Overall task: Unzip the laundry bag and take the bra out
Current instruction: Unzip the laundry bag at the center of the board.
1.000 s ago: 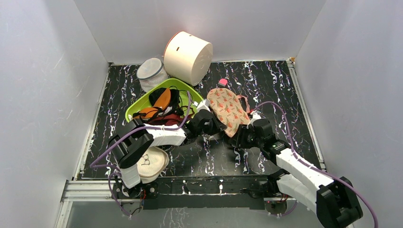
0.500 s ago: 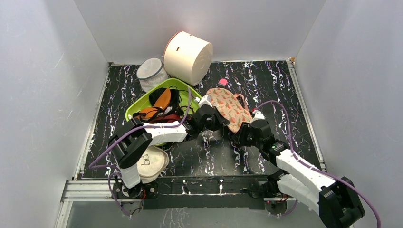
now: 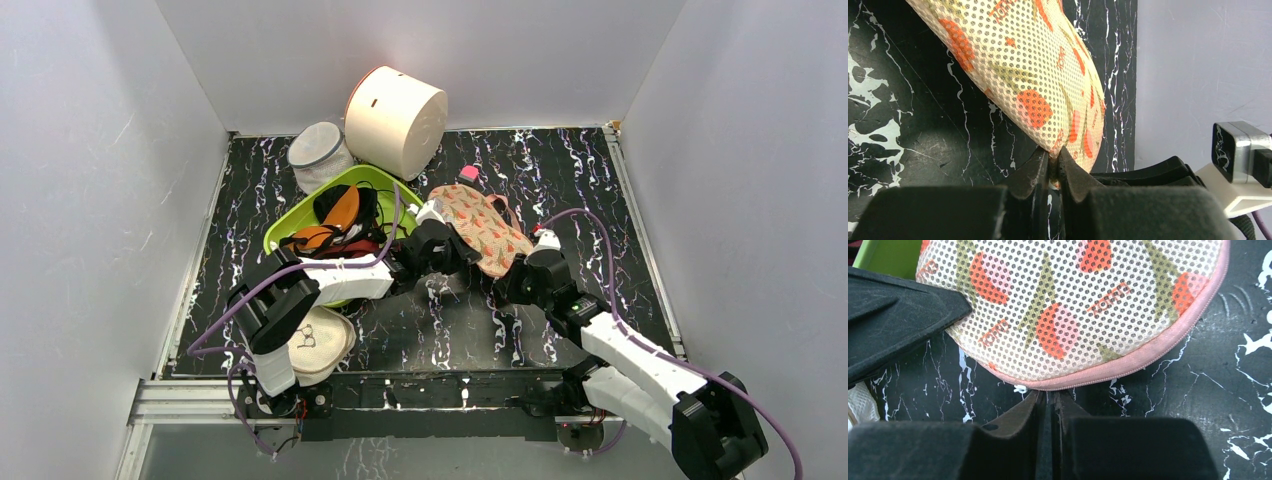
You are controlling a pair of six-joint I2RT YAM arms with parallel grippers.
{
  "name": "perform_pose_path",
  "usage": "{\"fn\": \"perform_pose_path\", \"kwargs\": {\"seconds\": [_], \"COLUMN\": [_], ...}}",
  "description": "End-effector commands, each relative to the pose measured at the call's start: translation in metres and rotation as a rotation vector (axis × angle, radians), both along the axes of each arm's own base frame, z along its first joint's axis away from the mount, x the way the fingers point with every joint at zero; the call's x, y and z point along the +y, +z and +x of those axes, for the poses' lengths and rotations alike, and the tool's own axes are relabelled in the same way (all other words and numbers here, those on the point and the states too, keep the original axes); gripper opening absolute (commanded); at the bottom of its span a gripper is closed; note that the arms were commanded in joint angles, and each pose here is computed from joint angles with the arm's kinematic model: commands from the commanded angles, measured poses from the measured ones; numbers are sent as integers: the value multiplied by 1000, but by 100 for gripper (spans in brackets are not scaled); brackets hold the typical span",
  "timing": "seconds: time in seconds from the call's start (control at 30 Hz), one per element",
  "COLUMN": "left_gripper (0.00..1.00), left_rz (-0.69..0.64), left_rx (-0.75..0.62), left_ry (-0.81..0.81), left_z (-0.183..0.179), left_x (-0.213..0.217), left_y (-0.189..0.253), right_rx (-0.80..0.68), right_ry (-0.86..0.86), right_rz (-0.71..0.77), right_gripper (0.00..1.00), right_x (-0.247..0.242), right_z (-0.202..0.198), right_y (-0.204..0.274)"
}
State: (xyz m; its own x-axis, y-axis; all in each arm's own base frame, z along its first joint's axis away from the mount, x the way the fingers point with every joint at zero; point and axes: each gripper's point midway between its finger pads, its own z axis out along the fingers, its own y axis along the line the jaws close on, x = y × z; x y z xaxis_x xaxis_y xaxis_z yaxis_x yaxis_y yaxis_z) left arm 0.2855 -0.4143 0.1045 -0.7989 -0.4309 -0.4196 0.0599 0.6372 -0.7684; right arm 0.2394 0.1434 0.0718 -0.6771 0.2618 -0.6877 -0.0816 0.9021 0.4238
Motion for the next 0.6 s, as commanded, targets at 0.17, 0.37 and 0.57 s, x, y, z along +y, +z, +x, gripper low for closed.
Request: {"fn": "perform_pose_path", "kwargs": {"seconds": [0.17,0.37,0.57], "left_gripper": [0,0,0], "left_rz": [-65,-66,-68], "left_rx": [-32,-16,-14], "left_ry": [14,1,4], "left_z": [4,4,4], "left_x": [4,1,1], "left_y": [27,24,26], "right_rx": [-91,-84,-63], "right_ry": [26,91,52], "right_rz": [30,65,29], "right_gripper": [4,16,28], "right_x": [10,22,23], "right_z": [15,3,-2], "right_y": [32,43,43]}}
